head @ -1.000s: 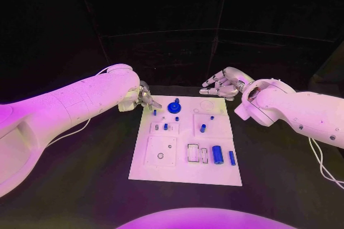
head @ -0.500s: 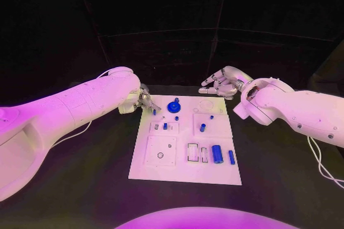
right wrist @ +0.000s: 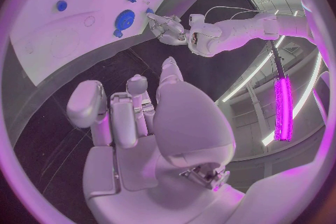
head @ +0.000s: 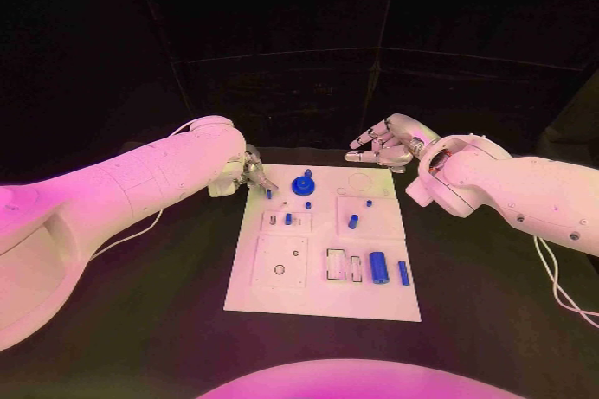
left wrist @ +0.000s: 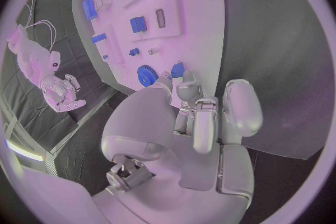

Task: Assemble the parts on the task board

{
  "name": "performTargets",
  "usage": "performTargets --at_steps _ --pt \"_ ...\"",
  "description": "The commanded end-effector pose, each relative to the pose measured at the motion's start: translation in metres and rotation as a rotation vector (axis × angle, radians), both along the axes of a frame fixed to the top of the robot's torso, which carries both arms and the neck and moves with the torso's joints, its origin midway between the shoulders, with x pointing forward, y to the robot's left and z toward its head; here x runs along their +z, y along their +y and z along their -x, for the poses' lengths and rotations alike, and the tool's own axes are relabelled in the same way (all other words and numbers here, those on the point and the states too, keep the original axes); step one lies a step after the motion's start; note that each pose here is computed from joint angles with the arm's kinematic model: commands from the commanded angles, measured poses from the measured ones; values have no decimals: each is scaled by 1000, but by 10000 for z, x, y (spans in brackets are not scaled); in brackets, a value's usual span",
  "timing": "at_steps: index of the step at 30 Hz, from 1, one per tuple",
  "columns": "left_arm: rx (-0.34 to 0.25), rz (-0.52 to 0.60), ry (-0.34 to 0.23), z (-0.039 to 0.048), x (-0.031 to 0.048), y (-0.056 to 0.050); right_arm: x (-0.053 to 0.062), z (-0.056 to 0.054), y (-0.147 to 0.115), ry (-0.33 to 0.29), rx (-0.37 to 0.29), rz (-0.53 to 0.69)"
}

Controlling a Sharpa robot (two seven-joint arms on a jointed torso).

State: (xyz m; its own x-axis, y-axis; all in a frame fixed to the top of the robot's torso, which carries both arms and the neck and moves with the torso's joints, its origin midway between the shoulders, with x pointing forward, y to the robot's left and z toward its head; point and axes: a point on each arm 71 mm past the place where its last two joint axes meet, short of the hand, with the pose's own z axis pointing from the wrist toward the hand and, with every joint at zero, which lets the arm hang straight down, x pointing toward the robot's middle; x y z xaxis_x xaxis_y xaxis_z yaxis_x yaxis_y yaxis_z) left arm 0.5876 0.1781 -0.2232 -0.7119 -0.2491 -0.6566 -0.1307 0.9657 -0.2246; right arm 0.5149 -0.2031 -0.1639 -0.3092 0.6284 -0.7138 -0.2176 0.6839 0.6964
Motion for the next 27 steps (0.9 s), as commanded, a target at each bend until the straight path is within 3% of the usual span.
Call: performTargets --at_steps 1,17,27 --pt "-9 15 -40 -22 28 -19 17 -4 9 -6 3 -4" --pt "-28 22 -30 -14 24 -31 14 0 14 -1 5 -2" --pt "-27 53 -62 15 50 -2 15 1 11 -2 5 -3"
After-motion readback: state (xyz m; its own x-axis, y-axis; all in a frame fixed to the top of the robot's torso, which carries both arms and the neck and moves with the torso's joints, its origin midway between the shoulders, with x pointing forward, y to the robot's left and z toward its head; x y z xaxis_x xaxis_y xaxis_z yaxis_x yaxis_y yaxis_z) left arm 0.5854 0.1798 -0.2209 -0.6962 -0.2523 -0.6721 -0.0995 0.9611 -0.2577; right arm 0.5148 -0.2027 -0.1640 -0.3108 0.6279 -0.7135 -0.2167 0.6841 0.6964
